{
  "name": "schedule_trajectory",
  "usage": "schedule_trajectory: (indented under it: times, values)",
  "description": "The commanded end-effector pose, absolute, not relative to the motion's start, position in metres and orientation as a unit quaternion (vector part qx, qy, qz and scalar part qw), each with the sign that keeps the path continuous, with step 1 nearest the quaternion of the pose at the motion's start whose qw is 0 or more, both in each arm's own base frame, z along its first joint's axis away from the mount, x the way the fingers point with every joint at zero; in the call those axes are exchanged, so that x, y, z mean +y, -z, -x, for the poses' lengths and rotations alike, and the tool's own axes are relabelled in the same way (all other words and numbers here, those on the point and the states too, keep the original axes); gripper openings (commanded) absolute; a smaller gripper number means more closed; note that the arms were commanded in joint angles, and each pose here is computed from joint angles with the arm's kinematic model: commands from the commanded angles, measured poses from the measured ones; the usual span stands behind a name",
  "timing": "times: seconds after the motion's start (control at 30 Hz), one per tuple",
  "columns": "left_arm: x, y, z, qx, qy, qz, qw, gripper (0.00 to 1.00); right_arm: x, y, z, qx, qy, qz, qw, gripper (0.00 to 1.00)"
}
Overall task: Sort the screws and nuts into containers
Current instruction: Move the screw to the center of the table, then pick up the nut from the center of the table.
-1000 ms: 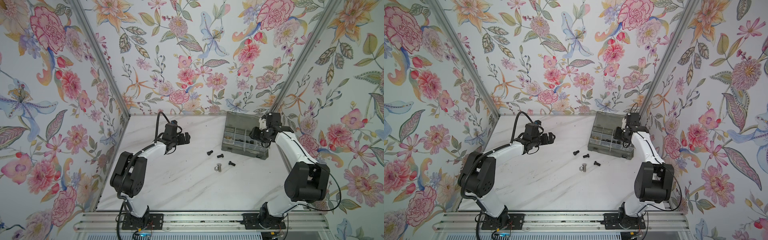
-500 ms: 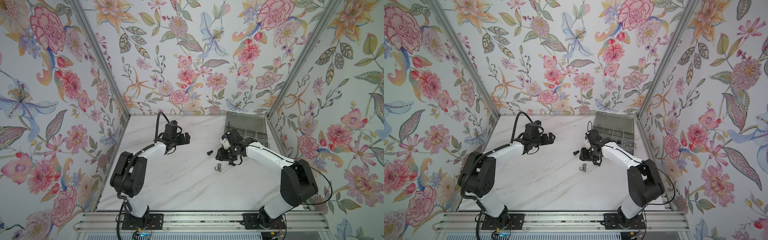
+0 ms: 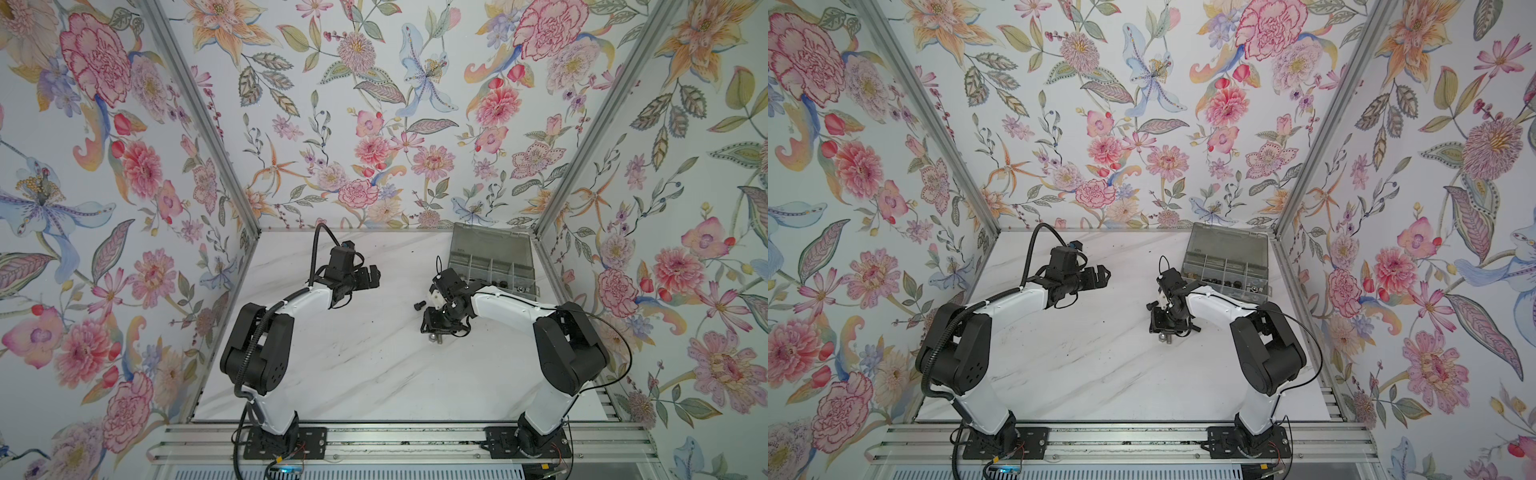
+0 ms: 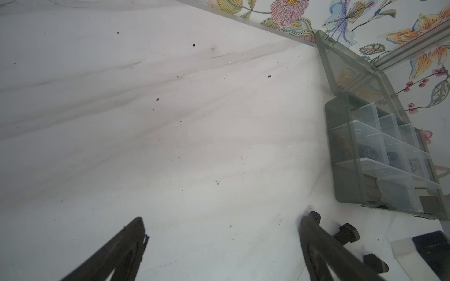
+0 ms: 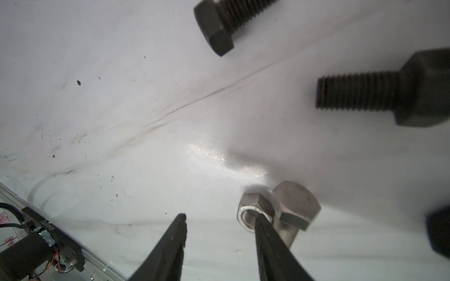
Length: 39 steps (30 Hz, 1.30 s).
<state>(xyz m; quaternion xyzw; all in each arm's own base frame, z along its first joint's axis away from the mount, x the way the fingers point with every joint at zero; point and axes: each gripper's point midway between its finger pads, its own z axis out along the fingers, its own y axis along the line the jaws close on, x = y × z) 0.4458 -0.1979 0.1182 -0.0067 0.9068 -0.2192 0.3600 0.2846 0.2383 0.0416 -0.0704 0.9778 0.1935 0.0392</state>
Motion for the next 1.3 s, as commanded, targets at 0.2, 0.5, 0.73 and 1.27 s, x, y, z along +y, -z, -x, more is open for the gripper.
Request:
schedule_trajectory:
  times: [0.2,0.5,0.73,1.27]
  values:
    - [-0.191,-0.124,-0.446,0.906,0.21,0.01,0.369,0.99,0.22,-0.023,-0.281,0.984,-0.168,0.047,0.025,0.49]
    - [-0.192,-0.124,-0.447,0.905,0.212,0.009,0.368,0.99,0.206,-0.026,-0.28,0.985,-0.164,0.035,0.031,0.5]
    - [-0.192,-0.124,-0.448,0.905,0.212,0.01,0.369,0.99,0.211,-0.023,-0.281,0.986,-0.16,0.042,0.028,0.5]
    - [-0.193,-0.124,-0.447,0.904,0.215,0.008,0.37,0.99,0.209,-0.003,-0.282,0.995,-0.085,0.036,0.024,0.29]
